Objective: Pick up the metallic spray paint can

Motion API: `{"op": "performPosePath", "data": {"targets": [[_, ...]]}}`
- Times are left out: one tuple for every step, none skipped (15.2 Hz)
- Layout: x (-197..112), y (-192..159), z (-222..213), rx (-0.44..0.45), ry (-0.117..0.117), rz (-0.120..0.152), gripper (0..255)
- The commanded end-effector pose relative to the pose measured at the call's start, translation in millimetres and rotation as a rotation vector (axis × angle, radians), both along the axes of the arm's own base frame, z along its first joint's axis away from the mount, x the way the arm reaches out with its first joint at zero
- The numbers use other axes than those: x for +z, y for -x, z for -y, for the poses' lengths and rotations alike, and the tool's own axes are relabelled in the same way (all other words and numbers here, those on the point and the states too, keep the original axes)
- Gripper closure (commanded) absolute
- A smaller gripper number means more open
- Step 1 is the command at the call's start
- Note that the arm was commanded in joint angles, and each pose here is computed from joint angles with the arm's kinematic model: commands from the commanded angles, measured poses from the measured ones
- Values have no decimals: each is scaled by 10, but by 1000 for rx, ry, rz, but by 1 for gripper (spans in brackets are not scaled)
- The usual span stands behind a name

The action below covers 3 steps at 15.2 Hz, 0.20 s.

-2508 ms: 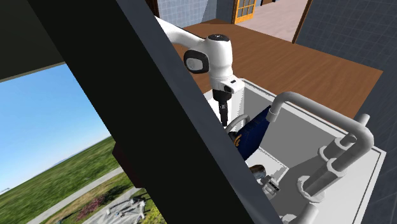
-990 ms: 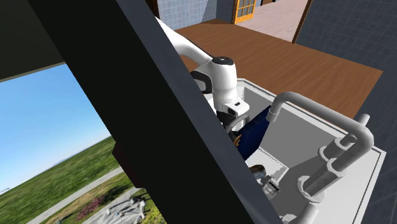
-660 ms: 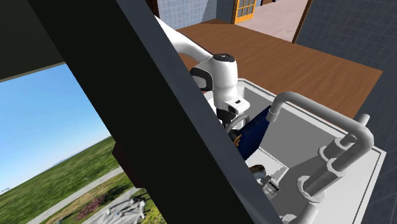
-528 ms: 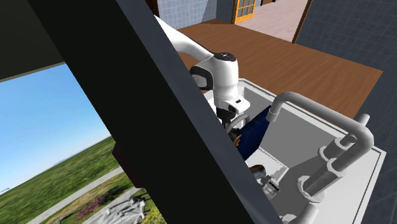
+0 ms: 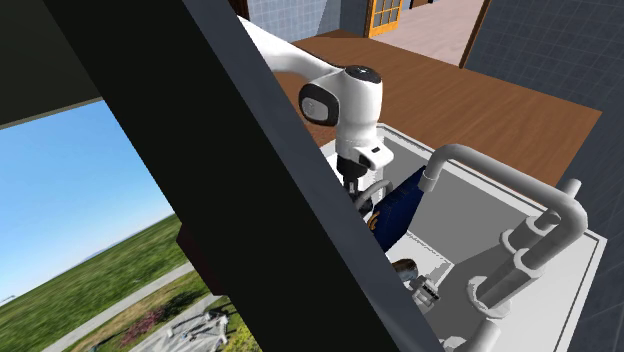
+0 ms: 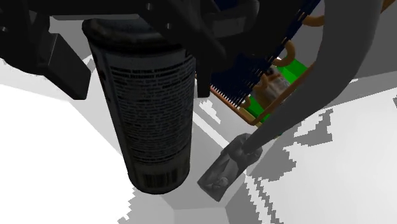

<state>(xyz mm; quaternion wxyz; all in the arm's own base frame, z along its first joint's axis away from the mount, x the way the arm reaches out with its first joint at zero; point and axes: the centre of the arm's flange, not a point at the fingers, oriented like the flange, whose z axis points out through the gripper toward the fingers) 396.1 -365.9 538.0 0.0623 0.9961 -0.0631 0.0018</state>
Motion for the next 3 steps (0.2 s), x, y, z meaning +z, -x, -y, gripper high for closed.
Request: {"op": "performPosePath", "data": {"targets": [[339,-63,109,9,112,142,255],[347,-63,109,9,112,142,255],[347,-63,109,9,112,142,255]]}}
